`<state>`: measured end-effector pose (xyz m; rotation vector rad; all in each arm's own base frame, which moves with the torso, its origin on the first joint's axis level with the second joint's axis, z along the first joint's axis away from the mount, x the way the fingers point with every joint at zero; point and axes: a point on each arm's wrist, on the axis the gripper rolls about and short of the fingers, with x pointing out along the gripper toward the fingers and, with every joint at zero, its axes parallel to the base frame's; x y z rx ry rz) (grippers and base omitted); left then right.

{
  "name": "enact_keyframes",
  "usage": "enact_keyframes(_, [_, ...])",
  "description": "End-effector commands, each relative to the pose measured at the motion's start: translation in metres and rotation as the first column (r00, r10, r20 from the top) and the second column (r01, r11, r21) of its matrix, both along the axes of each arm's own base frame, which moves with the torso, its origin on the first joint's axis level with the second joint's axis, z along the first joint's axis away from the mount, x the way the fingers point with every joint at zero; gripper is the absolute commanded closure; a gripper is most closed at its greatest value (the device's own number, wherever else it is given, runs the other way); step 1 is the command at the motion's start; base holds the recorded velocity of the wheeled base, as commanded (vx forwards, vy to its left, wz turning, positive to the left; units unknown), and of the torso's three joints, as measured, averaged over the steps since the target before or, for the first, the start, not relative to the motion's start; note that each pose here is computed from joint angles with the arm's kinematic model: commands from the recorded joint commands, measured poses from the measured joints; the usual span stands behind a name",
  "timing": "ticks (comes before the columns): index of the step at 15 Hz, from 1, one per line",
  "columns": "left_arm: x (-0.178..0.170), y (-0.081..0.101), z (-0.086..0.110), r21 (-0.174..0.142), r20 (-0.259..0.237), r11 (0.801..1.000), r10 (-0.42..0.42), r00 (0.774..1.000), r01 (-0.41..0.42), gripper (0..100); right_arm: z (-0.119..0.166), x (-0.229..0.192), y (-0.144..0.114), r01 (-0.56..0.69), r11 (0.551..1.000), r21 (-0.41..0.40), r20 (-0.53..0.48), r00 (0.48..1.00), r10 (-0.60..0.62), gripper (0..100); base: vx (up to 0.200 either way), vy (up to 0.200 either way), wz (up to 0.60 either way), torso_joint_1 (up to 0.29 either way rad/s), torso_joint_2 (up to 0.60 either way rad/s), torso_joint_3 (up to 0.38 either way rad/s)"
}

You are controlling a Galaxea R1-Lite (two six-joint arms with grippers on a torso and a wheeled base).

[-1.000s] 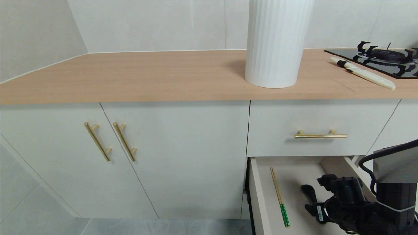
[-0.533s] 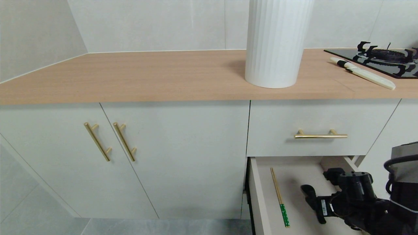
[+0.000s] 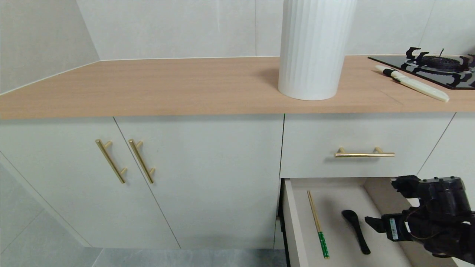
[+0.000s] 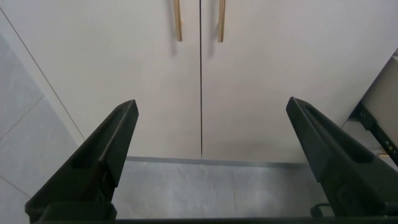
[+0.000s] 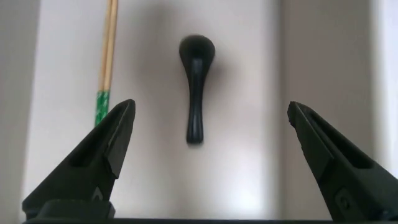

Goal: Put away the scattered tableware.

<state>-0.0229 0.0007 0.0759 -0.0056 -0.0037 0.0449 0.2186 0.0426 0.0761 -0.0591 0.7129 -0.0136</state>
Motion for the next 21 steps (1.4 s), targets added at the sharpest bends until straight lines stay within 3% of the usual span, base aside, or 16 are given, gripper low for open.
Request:
enact_keyframes(1, [0.0,0.0,0.0,0.001,-0.001,1.0,0.001,1.0,-0.001,0,0.072,-0.021,-0.004,-0.006,0.999,0.037,0.142,0.99,0.001,0,0.0,0.0,0.0,0.0,0.0,0.0])
enact_keyframes(5, [0.0,0.0,0.0,0.001,-0.001,1.0,0.001,1.0,-0.001,0,0.108,-0.051,-0.008,-0.035,0.998,0.052,0.105,0.994,0.03,0,0.0,0.0,0.0,0.0,0.0,0.0])
enact_keyframes(14, [0.0,0.0,0.0,0.006,-0.001,1.0,0.001,1.0,-0.001,0,0.114,-0.058,-0.008,-0.051,0.997,0.055,0.127,0.991,0.044,0,0.0,0.0,0.0,0.0,0.0,0.0])
enact_keyframes(21, [0.0,0.0,0.0,0.004,-0.001,1.0,0.001,1.0,-0.001,0,0.112,-0.066,-0.004,-0.083,0.995,0.047,0.085,0.993,0.079,0,-0.2,0.0,0.0,0.002,0.01,0.003])
